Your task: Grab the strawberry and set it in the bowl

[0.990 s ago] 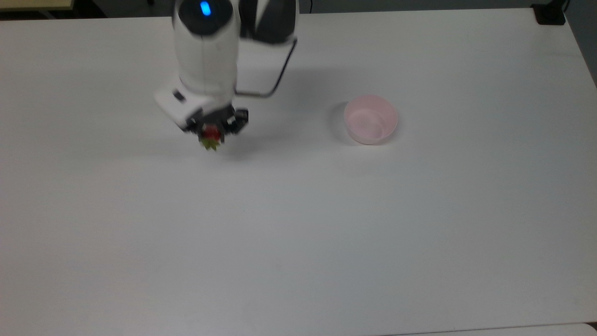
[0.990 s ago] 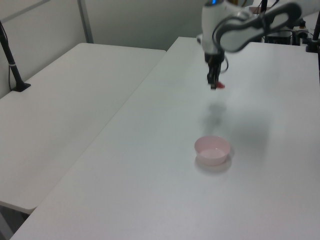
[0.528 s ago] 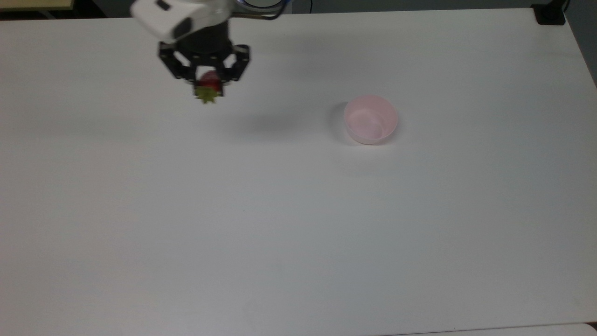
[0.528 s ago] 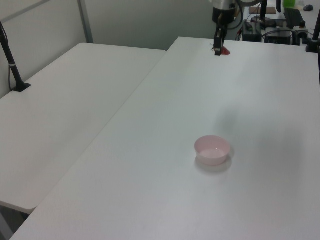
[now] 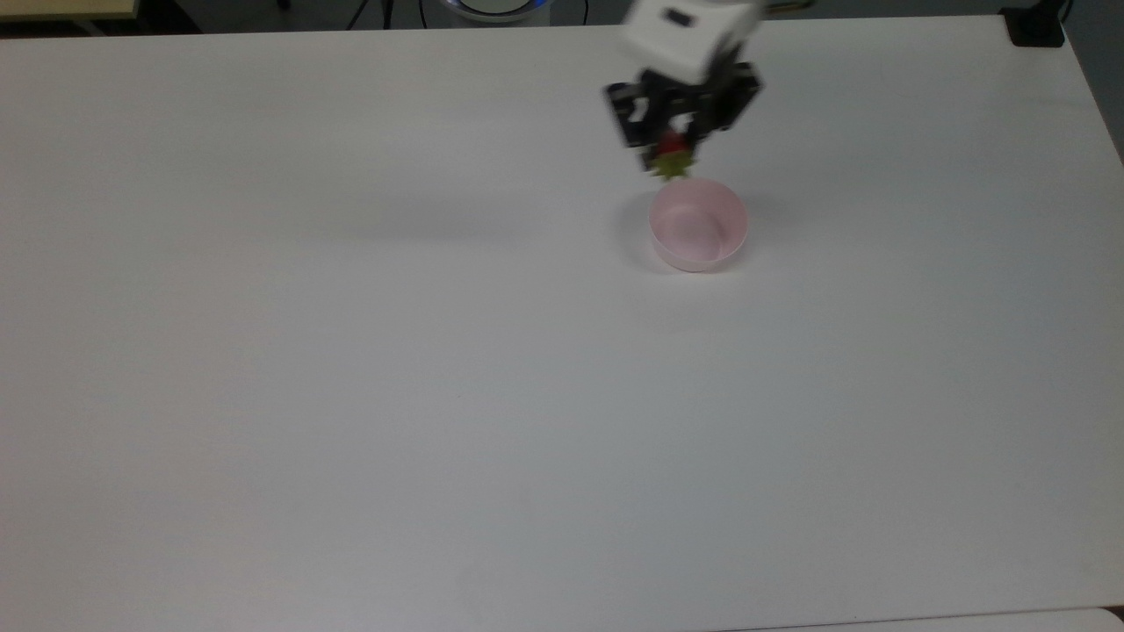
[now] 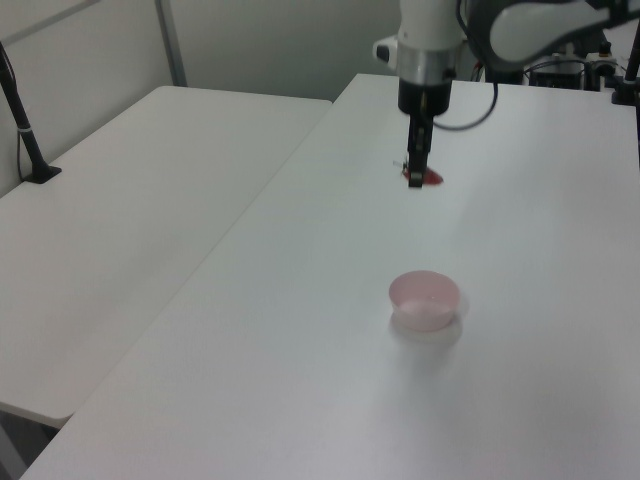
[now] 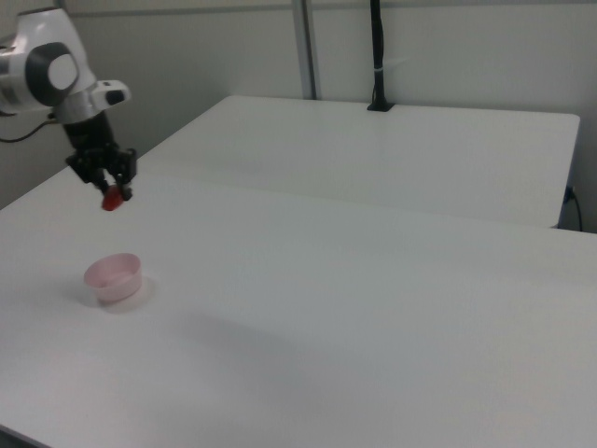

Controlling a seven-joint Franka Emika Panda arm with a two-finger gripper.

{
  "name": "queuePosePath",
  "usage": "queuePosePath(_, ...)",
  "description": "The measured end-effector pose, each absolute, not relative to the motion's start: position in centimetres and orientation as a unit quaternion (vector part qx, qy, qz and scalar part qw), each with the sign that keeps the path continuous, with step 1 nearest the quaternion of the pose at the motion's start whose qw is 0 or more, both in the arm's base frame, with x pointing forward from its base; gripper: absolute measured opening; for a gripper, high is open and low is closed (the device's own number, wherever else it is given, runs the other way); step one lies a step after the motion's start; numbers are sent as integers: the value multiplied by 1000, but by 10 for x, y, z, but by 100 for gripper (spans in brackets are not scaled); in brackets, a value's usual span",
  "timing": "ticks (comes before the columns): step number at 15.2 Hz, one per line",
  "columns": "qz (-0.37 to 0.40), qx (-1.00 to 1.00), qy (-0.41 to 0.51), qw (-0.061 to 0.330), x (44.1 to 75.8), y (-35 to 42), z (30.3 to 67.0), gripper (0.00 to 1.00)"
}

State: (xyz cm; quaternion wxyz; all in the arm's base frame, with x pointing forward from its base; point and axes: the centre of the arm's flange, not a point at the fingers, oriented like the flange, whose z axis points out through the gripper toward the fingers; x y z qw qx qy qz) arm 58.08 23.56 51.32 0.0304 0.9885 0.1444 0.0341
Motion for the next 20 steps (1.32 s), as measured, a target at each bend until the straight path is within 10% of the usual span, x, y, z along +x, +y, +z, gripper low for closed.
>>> queuePosePath(12, -29, 982, 174, 60, 568, 313, 361, 42)
queuePosePath(20, -10, 993, 108, 54, 576, 299, 384, 100)
